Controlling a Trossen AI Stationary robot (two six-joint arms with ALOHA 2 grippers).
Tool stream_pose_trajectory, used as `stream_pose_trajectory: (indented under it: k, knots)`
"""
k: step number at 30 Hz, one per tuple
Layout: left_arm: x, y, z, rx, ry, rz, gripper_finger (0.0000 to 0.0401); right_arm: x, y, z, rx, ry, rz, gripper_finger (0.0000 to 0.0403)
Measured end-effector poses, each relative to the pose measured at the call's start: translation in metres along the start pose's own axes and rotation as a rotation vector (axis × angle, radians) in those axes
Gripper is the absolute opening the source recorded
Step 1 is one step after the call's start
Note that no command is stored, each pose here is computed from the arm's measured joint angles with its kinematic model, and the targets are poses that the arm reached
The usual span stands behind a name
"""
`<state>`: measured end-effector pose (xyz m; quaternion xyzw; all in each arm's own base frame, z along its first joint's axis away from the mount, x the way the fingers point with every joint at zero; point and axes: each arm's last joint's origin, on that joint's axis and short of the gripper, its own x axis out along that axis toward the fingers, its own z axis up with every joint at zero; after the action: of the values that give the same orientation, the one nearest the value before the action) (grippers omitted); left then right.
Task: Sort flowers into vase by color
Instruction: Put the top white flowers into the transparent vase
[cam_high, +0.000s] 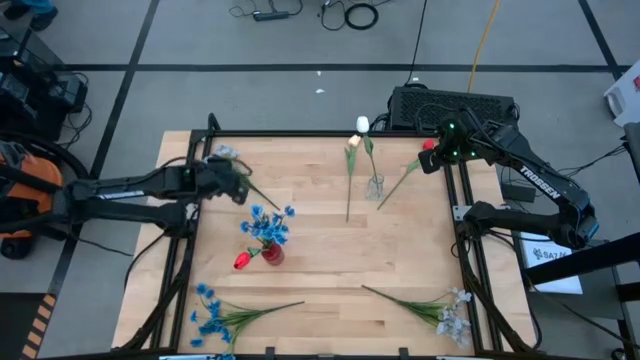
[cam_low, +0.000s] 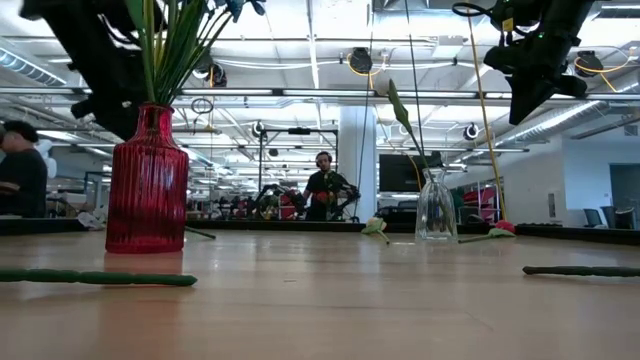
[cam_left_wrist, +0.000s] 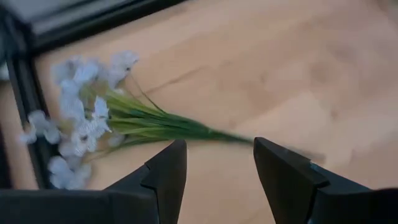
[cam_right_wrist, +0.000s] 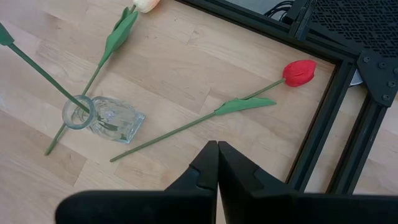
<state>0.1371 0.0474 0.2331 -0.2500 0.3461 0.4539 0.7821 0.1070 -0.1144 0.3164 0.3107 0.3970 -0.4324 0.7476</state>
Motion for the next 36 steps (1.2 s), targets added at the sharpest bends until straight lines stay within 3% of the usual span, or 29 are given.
stream_pose_trajectory:
  k: [4,8,12,16,22,29,36]
  knots:
    - [0.016,-0.003,0.013,-0.213,-0.025,0.006,0.0191,0.000,0.000,0.000,0.000,0.000,0.000,0.0000]
    - [0.033,-0.013,0.024,-0.346,-0.043,-0.036,0.0191,0.000,0.000,0.000,-0.020,-0.002,0.000,0.0000]
    - [0.051,-0.022,0.027,-0.389,-0.023,-0.041,0.0191,0.000,0.002,0.006,-0.243,-0.063,0.008,0.0000]
    - [0.065,-0.026,0.026,-0.379,0.021,-0.010,0.0191,0.000,0.003,0.010,-0.306,-0.105,0.016,0.0000]
    - [0.076,-0.022,0.028,-0.391,0.047,0.034,0.0191,-0.001,0.005,0.016,-0.265,-0.176,0.033,0.0000]
    - [0.081,-0.010,0.034,-0.387,0.039,0.076,0.0191,-0.004,0.009,0.027,-0.112,-0.287,0.077,0.0000]
    - [0.087,0.006,0.039,-0.481,0.076,0.102,0.0191,-0.007,0.011,0.034,-0.022,-0.362,0.115,0.0000]
